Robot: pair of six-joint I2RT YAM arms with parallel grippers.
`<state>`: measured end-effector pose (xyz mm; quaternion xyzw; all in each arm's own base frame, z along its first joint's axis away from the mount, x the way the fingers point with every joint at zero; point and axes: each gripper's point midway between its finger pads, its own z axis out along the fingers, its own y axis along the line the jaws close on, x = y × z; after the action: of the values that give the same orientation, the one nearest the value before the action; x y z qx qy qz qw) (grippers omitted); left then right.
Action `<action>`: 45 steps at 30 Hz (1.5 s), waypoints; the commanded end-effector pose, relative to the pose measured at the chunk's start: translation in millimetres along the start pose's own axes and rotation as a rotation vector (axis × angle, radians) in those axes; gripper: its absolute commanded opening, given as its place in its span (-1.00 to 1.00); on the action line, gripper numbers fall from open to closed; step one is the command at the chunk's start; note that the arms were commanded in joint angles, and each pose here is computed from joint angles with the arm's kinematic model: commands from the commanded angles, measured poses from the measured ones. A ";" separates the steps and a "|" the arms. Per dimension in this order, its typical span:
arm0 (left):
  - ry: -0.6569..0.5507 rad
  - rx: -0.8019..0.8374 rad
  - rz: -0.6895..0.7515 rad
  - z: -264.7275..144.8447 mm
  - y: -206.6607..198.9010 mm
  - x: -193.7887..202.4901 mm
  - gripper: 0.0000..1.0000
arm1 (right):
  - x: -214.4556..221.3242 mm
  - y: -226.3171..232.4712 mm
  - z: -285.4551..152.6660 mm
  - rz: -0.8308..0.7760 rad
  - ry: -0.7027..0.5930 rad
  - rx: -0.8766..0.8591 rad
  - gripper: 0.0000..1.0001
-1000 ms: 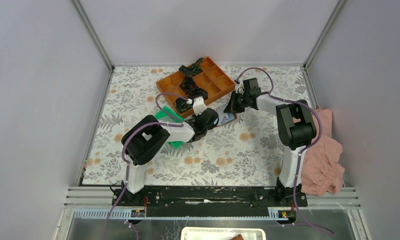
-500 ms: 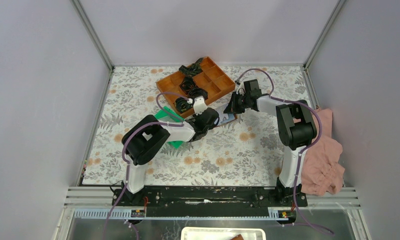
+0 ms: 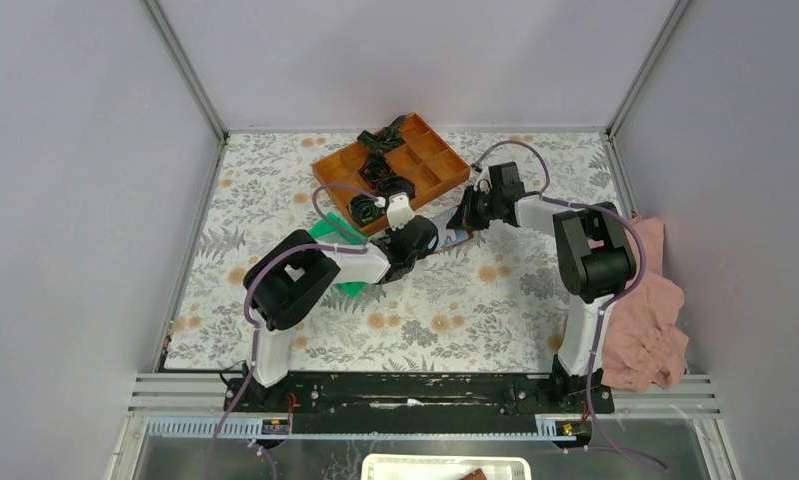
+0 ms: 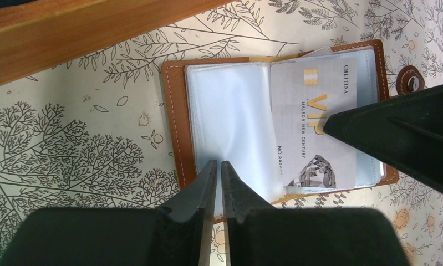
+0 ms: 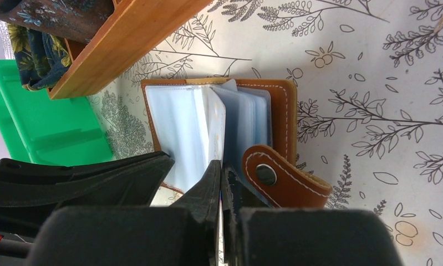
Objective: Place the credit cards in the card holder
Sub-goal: Open the card holder at the center of the board, then insert the credit card into the card holder.
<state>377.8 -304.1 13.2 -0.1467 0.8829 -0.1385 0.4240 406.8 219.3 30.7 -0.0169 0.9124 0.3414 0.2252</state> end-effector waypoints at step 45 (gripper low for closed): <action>0.190 -0.272 0.222 -0.2 97.4 67.4 -0.78 | -18.5 47.9 -26.3 -0.006 -0.047 -0.118 -1.00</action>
<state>377.5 -303.2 12.0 -0.1470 0.8820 -0.1322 0.4278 393.9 225.3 41.8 -0.0031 0.9075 0.3655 0.2069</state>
